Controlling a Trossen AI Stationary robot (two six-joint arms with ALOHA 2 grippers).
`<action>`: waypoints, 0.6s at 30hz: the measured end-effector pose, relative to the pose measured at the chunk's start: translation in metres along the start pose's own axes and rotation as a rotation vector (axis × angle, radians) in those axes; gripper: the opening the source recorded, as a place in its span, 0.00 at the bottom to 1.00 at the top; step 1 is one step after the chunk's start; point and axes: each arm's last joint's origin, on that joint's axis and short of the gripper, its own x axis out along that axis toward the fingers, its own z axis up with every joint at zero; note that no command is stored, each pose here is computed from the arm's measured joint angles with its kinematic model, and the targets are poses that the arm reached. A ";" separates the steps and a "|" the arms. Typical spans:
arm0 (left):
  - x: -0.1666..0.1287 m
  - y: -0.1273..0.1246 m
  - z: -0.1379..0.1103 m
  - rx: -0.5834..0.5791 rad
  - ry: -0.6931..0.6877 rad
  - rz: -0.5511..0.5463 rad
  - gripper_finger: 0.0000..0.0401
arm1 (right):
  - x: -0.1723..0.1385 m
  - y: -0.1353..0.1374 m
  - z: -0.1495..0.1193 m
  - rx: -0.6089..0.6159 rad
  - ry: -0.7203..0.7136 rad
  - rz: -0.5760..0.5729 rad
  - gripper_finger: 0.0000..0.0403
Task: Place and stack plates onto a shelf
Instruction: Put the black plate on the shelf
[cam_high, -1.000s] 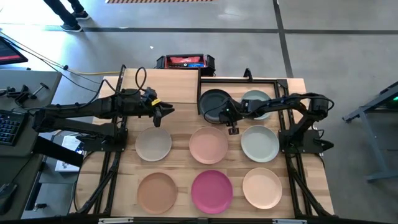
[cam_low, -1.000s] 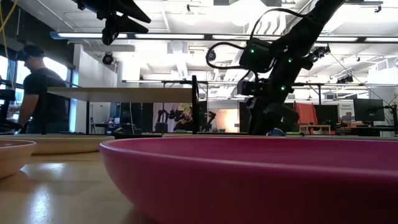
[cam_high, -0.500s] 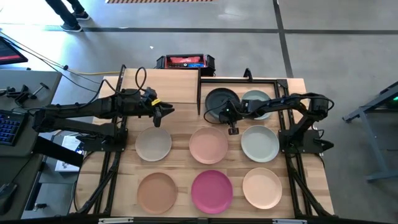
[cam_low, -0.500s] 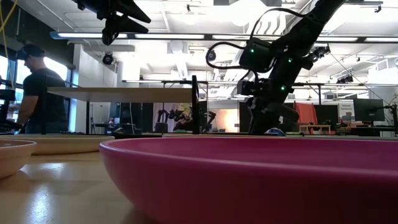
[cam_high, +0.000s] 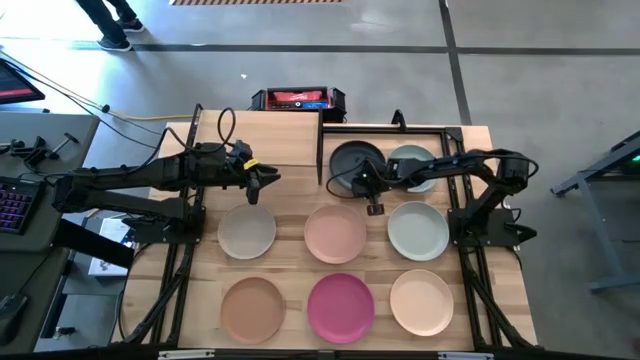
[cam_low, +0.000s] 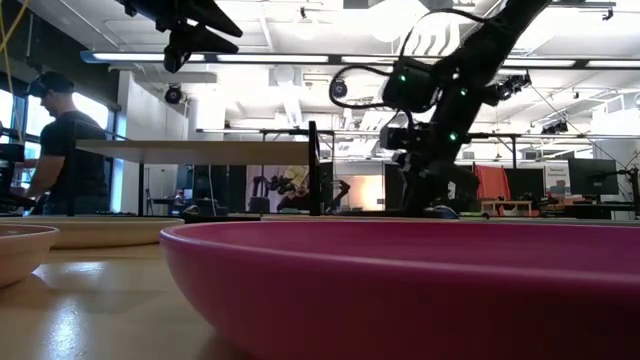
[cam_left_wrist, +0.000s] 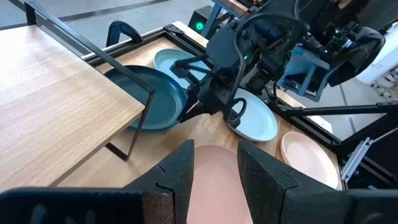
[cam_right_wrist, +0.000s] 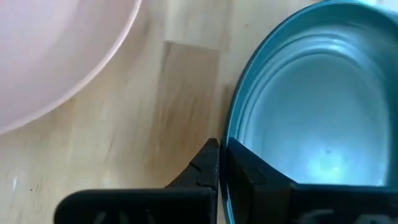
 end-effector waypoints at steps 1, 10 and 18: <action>0.000 0.000 0.000 0.000 0.001 0.001 0.28 | -0.002 -0.002 0.003 -0.001 0.008 -0.010 0.00; 0.000 0.003 -0.006 0.006 0.062 0.033 0.28 | -0.031 -0.021 0.031 0.028 0.069 -0.047 0.00; 0.002 0.004 -0.007 0.079 0.077 0.037 0.28 | -0.055 -0.033 0.048 0.065 0.105 -0.058 0.00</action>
